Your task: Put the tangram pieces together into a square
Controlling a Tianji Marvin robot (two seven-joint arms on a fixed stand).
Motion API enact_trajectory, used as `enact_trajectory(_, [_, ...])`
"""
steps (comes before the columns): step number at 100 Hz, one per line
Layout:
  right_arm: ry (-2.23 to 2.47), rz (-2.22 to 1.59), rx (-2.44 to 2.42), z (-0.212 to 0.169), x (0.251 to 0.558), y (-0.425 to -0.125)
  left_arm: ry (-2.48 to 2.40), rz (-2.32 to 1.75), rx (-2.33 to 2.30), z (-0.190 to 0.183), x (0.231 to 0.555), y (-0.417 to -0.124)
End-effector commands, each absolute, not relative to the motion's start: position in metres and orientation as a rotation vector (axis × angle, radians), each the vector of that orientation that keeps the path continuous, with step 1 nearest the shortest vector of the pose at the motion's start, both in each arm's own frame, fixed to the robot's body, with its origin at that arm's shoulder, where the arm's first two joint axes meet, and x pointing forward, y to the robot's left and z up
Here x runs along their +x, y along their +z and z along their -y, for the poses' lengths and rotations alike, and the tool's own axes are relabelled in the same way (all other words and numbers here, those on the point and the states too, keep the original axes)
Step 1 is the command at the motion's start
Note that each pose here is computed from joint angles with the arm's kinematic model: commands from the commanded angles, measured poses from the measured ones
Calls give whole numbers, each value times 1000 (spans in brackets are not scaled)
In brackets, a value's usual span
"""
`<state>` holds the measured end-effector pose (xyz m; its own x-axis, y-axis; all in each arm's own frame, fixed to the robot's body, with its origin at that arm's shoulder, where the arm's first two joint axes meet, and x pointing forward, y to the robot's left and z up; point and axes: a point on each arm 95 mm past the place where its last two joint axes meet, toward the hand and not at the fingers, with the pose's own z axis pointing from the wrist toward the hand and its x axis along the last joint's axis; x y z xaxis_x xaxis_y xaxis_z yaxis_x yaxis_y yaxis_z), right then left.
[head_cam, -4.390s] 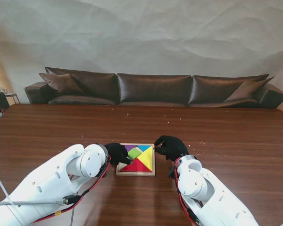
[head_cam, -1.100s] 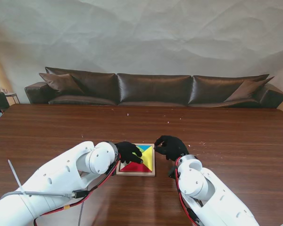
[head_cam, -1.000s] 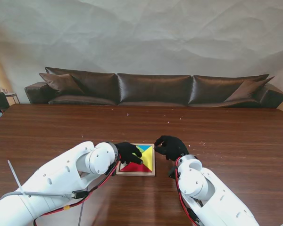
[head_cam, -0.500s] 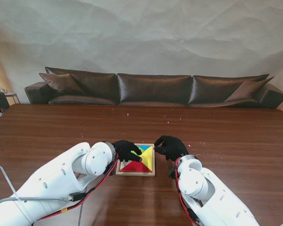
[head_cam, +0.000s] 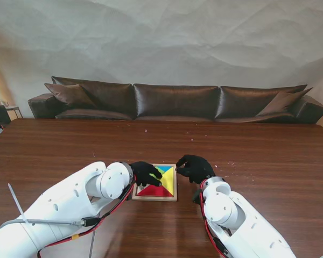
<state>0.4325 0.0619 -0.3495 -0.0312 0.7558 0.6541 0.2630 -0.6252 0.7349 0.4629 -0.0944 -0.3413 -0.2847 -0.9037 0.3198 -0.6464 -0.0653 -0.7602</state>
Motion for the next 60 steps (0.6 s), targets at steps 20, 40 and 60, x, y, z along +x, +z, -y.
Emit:
enact_trajectory(20, [1697, -1086, 1874, -65, 431, -352, -1239, -1938, -1701, 93, 461, -347])
enact_trajectory(40, [1696, -1090, 1875, -65, 431, -352, -1264, -1932, -1690, 91, 458, -342])
enact_trajectory(60, [1696, -1090, 1875, -65, 431, -352, -1307, -1896, -1681, 86, 453, -334])
